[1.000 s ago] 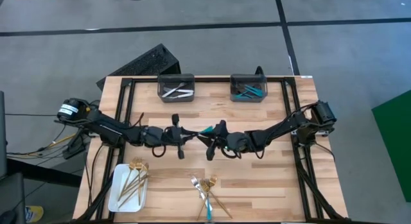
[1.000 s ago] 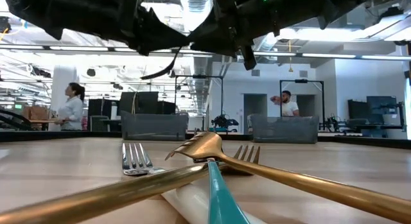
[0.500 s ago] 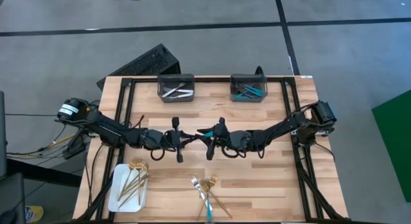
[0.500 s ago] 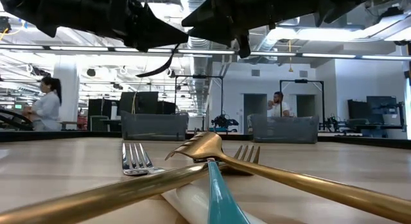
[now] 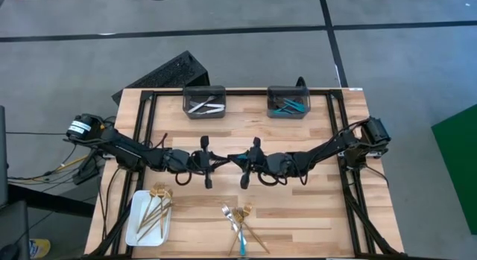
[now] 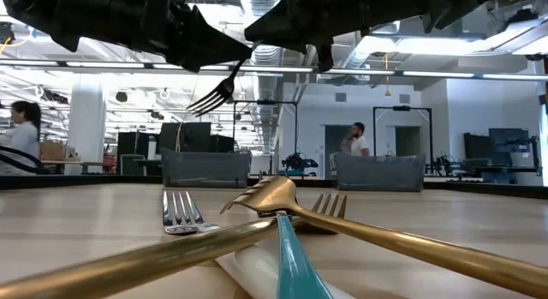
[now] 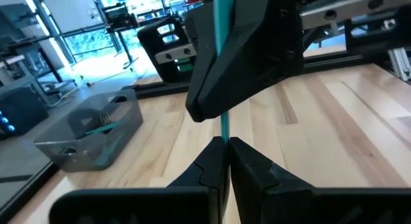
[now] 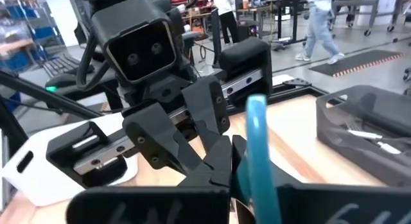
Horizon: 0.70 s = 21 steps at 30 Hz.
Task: Sort silverware by color (type)
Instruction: Put the blue fork into the right black bin
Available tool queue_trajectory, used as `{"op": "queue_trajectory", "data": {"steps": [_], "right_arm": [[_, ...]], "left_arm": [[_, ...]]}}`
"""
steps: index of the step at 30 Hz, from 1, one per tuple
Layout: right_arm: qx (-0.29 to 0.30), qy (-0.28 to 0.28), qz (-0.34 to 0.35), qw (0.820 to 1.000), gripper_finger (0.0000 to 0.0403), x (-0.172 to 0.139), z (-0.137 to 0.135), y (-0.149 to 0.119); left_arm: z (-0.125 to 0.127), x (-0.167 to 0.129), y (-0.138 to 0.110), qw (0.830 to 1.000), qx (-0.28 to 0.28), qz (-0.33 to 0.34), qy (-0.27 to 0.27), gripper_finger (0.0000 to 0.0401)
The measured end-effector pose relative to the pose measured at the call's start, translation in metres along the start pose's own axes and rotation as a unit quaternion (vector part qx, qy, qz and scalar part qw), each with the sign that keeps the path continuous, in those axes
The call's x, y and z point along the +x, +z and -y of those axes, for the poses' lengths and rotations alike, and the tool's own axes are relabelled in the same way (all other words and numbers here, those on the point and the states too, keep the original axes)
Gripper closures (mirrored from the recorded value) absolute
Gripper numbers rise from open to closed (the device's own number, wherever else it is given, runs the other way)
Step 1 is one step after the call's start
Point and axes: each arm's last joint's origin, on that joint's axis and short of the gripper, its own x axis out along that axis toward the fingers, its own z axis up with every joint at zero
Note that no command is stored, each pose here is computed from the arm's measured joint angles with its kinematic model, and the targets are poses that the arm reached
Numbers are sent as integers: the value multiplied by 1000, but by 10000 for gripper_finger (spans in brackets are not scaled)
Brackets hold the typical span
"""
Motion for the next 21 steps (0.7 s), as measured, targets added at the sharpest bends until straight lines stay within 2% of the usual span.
{"op": "queue_trajectory", "data": {"steps": [4, 8, 14, 18, 21], "right_arm": [[-52, -7, -7, 999, 390, -1, 3, 3], [-125, -101, -66, 985, 390, -4, 20, 23], [-217, -211, -189, 934, 390, -15, 58, 60], [-254, -268, -255, 894, 390, -19, 100, 87], [-274, -302, -311, 859, 390, -19, 135, 98]], "left_arm": [[0, 0, -2, 1000, -7, -12, 4, 384], [2, -1, -11, 998, -9, -59, 6, 359], [2, -4, -25, 992, -21, -127, 9, 327], [2, -5, -30, 988, -24, -153, 10, 321], [2, -5, -31, 987, -30, -155, 6, 322]]}}
